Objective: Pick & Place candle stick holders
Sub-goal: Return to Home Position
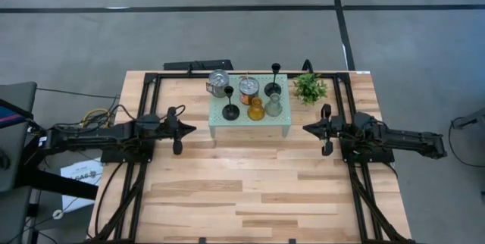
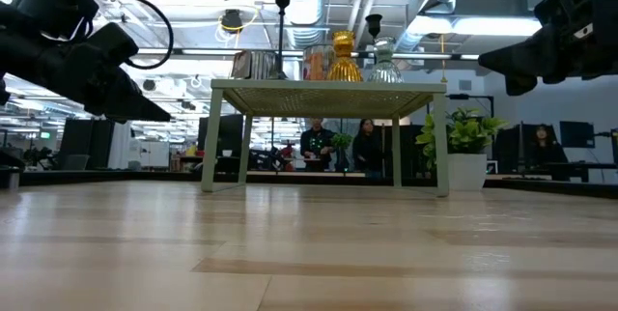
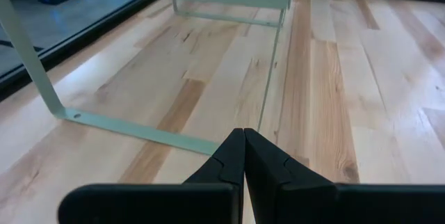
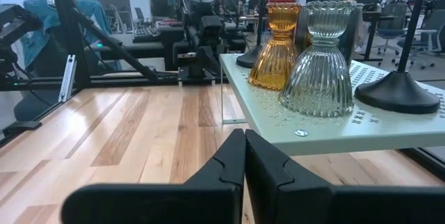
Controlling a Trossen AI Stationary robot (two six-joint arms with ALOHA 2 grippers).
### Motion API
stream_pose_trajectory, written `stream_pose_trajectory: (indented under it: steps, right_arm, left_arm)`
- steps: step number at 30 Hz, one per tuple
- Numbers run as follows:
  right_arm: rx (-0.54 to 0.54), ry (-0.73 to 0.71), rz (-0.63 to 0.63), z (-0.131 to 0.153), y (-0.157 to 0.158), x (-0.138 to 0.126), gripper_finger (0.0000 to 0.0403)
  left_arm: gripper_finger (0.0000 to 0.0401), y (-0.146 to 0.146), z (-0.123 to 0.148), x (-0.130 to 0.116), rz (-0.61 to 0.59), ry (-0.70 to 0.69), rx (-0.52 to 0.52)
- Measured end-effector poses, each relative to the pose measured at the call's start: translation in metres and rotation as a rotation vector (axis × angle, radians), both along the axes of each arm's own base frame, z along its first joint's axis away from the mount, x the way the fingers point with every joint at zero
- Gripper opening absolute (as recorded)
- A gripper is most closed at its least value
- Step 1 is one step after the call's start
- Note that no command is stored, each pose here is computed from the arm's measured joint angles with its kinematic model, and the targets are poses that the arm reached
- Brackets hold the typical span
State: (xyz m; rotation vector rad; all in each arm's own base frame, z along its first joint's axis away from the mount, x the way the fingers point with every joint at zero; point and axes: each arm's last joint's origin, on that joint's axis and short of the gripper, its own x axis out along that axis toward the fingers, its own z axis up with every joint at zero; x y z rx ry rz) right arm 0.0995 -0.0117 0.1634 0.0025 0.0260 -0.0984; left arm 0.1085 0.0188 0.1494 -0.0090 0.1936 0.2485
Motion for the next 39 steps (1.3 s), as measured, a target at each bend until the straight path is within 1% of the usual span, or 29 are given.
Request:
stream_pose_trajectory:
  steps: [12,39]
  right_arm:
    - [0.0,0.001,0.0,-0.0001,0.0,0.0,0.0]
    - [0.0,0.002,0.0,-0.0004,0.0,0.0001,0.0]
  left_arm:
    - [0.0008,0.0004,-0.0042,0.0028,0.0,0.046,-0.007]
    - [0.0008,0.0004,-0.0036,0.003,0.0,0.038,-0.006]
